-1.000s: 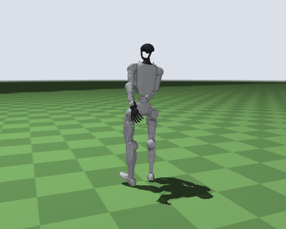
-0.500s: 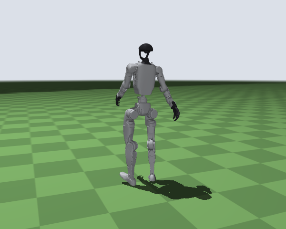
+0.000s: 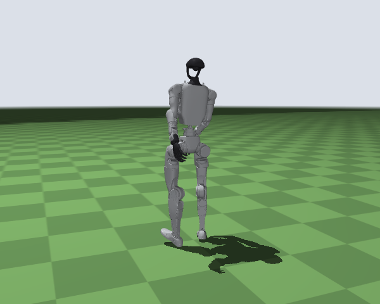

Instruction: In place motions

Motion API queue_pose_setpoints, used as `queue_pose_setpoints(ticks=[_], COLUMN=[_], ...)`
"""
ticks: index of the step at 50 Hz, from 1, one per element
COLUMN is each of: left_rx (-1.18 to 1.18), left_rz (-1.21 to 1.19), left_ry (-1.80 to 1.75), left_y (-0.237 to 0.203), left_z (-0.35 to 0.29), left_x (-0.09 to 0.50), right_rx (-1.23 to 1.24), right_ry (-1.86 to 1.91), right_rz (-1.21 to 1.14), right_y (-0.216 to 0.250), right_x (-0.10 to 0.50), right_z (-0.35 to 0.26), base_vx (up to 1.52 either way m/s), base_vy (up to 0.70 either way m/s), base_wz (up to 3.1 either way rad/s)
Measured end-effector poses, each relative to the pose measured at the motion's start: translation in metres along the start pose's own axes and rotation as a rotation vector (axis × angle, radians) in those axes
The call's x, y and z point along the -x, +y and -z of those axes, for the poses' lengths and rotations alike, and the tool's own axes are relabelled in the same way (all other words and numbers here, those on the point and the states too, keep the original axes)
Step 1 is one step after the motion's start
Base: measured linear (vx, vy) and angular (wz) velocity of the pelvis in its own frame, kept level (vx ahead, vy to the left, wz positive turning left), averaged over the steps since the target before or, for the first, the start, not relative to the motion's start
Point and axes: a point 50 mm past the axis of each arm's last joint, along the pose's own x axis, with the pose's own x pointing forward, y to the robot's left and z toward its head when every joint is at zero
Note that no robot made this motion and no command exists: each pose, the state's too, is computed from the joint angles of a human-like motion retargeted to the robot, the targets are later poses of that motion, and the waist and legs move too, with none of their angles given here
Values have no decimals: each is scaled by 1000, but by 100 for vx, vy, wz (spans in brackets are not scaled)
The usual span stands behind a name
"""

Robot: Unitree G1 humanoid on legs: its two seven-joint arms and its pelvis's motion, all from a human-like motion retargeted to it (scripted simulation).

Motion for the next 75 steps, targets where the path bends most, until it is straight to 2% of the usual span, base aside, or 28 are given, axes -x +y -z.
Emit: queue_pose_setpoints(ticks=[5, 10, 17, 21, 25, 33, 40, 49, 62, 68, 75], left_rx=[-9, 13, 67, 20, 12, 156, 277, 189, 204, 228, 234], left_rz=[-67, 10, 129, 103, 55, -54, -62, -40, 13, 0, -8], left_ry=[-48, -357, -784, -947, -993, -815, -725, -688, -529, -477, -553], left_y=[5, -20, -55, -49, -33, -10, -15, -16, -25, -23, -18], left_z=[-30, -116, -212, -240, -245, -208, -184, -172, -136, -121, -145], left_x=[9, 41, 109, 141, 149, 108, 86, 75, 50, 41, 56], right_rx=[-118, -364, -679, -810, -887, -973, -1006, -909, -811, -791, -845], right_ry=[103, 362, 736, 817, 827, 785, 714, 708, 560, 520, 593], right_rz=[-30, -153, -200, -170, -178, -173, -160, -117, -75, -118, -172], right_y=[27, 85, 167, 194, 206, 204, 190, 160, 118, 127, 153], right_x=[-5, 0, 36, 50, 58, 56, 51, 50, 33, 26, 32], right_z=[32, 90, 150, 164, 171, 170, 167, 170, 150, 141, 149], base_vx=[-4, -7, -5, -2, -2, -1, -8, -13, -4, 9, 13], base_vy=[-2, -2, -11, -17, -26, -24, -13, -4, 5, 9, 15], base_wz=[33, 12, 0, -20, -36, -29, -16, -39, -18, 45, 51])
